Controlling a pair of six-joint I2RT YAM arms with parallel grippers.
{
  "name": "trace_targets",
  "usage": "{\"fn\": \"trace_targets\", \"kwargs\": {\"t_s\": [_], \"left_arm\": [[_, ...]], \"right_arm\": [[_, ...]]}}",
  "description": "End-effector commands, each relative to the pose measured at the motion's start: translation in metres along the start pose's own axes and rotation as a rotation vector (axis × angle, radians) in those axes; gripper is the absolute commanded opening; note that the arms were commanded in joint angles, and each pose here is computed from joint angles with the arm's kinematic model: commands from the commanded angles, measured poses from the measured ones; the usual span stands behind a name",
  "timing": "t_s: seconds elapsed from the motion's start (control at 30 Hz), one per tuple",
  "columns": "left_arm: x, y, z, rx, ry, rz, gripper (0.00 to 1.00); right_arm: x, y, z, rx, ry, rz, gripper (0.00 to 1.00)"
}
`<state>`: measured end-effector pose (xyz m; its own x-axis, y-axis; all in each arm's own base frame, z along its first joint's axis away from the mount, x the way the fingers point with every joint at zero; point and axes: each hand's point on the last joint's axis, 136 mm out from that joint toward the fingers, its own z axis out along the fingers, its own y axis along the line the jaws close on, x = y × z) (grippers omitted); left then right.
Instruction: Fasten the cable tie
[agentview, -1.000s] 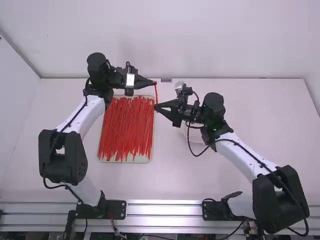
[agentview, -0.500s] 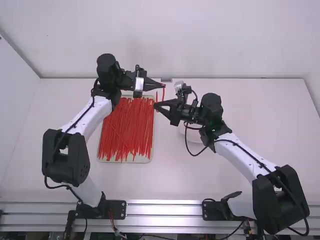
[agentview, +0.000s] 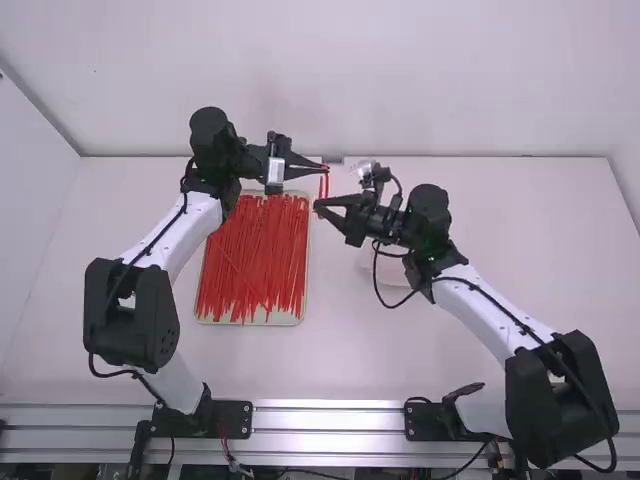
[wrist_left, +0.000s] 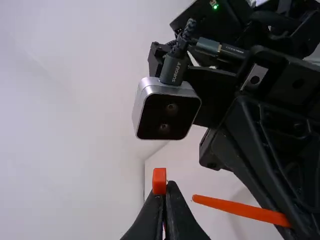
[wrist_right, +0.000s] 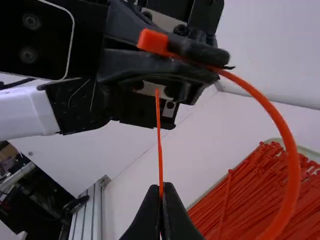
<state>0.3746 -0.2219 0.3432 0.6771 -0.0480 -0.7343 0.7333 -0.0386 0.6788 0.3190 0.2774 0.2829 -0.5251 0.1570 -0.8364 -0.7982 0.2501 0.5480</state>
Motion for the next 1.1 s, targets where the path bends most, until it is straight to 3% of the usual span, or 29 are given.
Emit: {"fn": "trace_targets", "kwargs": {"t_s": [0.0,1.07], "left_arm": [[-0.0024,-0.0053,-0.0003,0.023,-0.017,0.017,0.02],[-0.0002,-0.0052,-0.0047,0.019,-0.011,0.037,0.02]], "right_arm": [[0.0013,0.0016,-0.0007,-0.006,-0.002,0.001,0.00],[-0.0079,0.0017,-0.0016,0.000,-0.038,0.022,0.00]]}}
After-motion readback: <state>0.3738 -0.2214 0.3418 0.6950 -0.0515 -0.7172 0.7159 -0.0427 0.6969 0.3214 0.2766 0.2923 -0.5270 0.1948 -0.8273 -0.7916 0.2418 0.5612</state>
